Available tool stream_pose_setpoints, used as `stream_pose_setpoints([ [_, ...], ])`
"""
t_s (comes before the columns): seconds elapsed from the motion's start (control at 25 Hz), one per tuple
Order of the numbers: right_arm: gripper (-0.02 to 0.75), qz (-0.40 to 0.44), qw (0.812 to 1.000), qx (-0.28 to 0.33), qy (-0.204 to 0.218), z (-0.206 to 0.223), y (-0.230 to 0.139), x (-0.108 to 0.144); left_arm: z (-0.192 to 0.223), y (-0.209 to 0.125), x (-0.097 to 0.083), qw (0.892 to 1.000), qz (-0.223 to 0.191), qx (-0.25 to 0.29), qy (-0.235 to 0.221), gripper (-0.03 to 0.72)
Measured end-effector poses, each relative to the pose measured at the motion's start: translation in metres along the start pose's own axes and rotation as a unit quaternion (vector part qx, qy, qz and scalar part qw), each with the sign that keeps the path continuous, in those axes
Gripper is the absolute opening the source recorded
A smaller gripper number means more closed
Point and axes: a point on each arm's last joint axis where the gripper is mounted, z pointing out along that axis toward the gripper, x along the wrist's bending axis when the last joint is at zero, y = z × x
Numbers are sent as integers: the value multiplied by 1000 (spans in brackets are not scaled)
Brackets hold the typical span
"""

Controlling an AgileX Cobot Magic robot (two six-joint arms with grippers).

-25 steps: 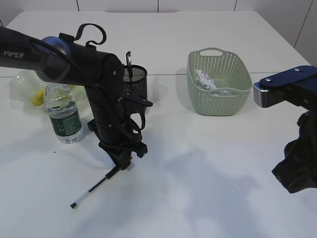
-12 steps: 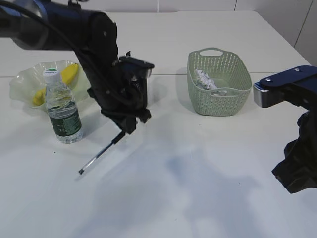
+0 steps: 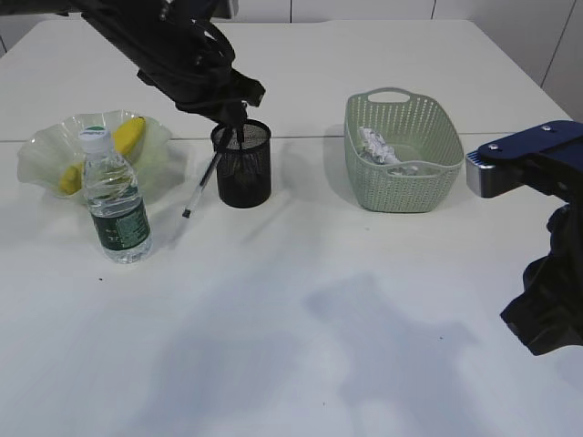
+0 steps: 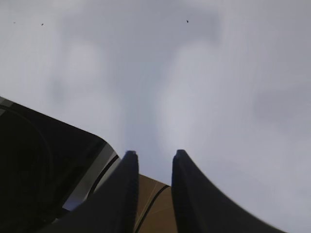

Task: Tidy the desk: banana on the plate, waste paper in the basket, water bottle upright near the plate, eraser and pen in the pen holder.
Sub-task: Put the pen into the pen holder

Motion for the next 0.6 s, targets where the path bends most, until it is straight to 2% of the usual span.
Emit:
stream_pose_setpoints([
  [0.24, 183, 0, 1000, 0, 0, 0, 0, 0, -3, 21, 4, 993, -18, -116, 6, 67],
  [0.6, 183, 0, 1000, 0, 0, 0, 0, 0, -13, 46, 8, 965, -26, -260, 23, 67],
])
